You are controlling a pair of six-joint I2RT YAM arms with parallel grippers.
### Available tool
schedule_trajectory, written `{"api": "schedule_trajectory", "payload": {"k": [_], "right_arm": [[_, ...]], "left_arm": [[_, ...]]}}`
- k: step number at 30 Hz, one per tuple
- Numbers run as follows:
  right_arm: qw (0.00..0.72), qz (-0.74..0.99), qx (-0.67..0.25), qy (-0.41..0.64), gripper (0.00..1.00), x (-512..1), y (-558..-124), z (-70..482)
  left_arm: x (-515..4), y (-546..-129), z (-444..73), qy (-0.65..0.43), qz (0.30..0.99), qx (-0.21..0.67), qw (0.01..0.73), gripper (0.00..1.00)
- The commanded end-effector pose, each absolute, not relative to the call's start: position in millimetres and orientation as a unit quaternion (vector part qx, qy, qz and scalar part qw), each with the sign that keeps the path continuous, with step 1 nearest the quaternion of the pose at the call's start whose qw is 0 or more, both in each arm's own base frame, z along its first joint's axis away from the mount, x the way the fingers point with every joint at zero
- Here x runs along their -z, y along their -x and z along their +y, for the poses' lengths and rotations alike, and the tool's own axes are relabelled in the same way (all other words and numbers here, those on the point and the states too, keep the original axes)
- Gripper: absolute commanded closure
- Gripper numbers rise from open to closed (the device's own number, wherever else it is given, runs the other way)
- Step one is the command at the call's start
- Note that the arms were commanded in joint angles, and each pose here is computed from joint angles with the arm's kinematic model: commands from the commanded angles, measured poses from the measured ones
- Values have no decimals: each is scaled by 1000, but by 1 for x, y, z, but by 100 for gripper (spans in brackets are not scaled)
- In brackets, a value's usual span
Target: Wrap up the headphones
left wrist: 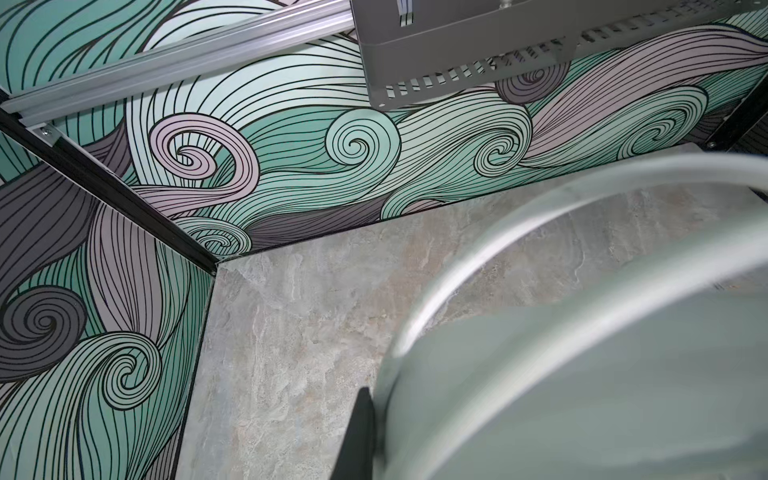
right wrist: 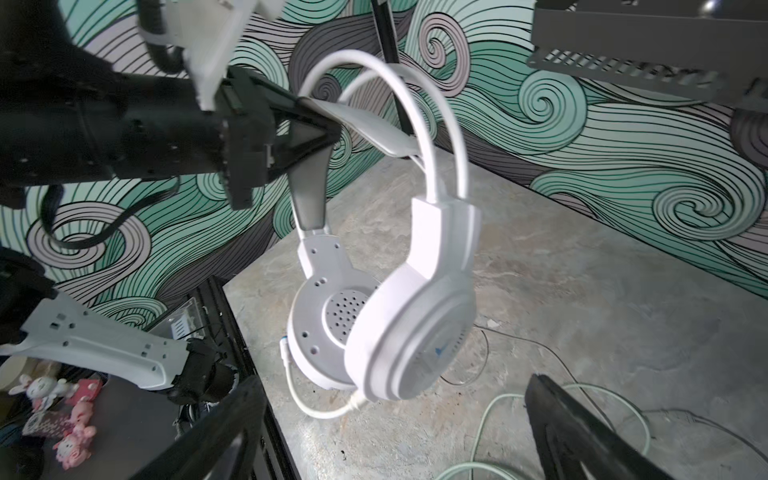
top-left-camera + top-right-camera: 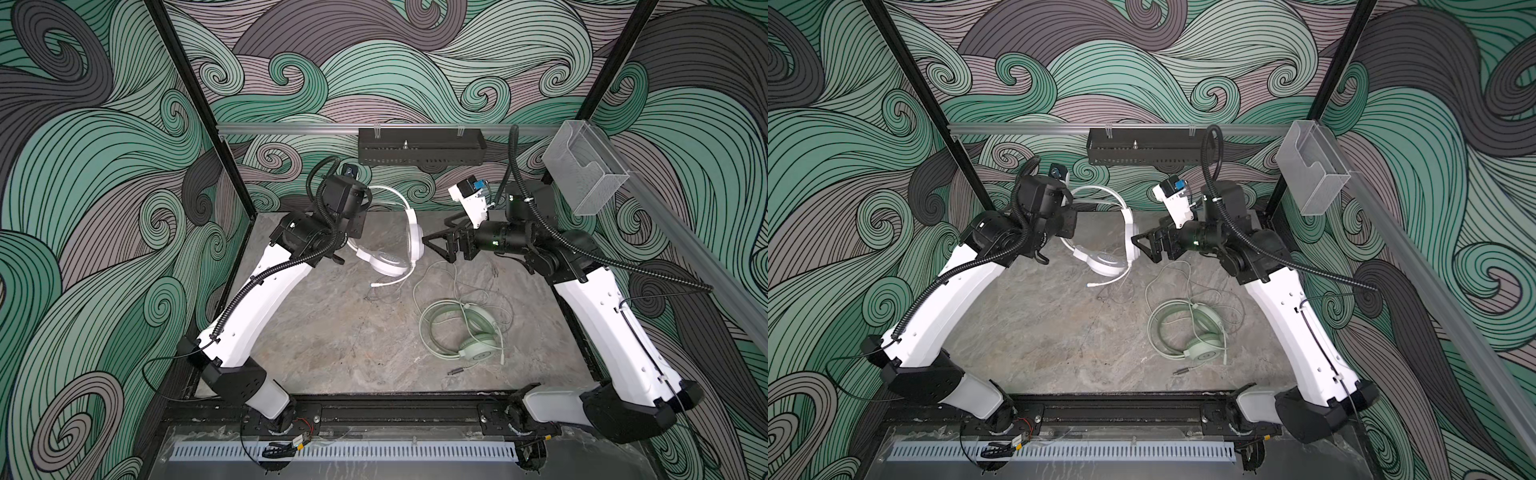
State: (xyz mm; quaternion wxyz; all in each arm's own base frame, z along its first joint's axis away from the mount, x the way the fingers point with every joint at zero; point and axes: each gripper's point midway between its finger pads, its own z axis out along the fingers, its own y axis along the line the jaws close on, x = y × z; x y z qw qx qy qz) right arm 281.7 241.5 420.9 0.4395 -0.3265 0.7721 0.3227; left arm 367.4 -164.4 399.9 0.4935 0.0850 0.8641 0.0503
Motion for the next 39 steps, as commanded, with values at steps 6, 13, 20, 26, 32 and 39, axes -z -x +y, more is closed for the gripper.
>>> {"api": "schedule_trajectory", "payload": {"k": [6, 13, 20, 26, 32, 39], "right_arm": [[442, 800, -267, 306, 1, -395, -296, 225], [422, 817, -264, 290, 1, -376, -295, 220], [413, 823, -266, 285, 1, -371, -293, 222], [411, 826, -262, 284, 1, -368, -290, 221], [414, 825, -258, 285, 1, -369, -291, 221], [414, 826, -256, 284, 1, -369, -294, 221]], "left_arm": [[-300, -325, -119, 81, 919, -28, 384, 100], [-196, -301, -61, 231, 926, -10, 300, 100], [-114, -302, -46, 326, 920, -13, 217, 100], [-50, -287, -53, 374, 921, 7, 113, 100], [-26, -266, -47, 382, 920, -9, 92, 100], [-28, -272, -47, 341, 936, -14, 88, 39]]}}
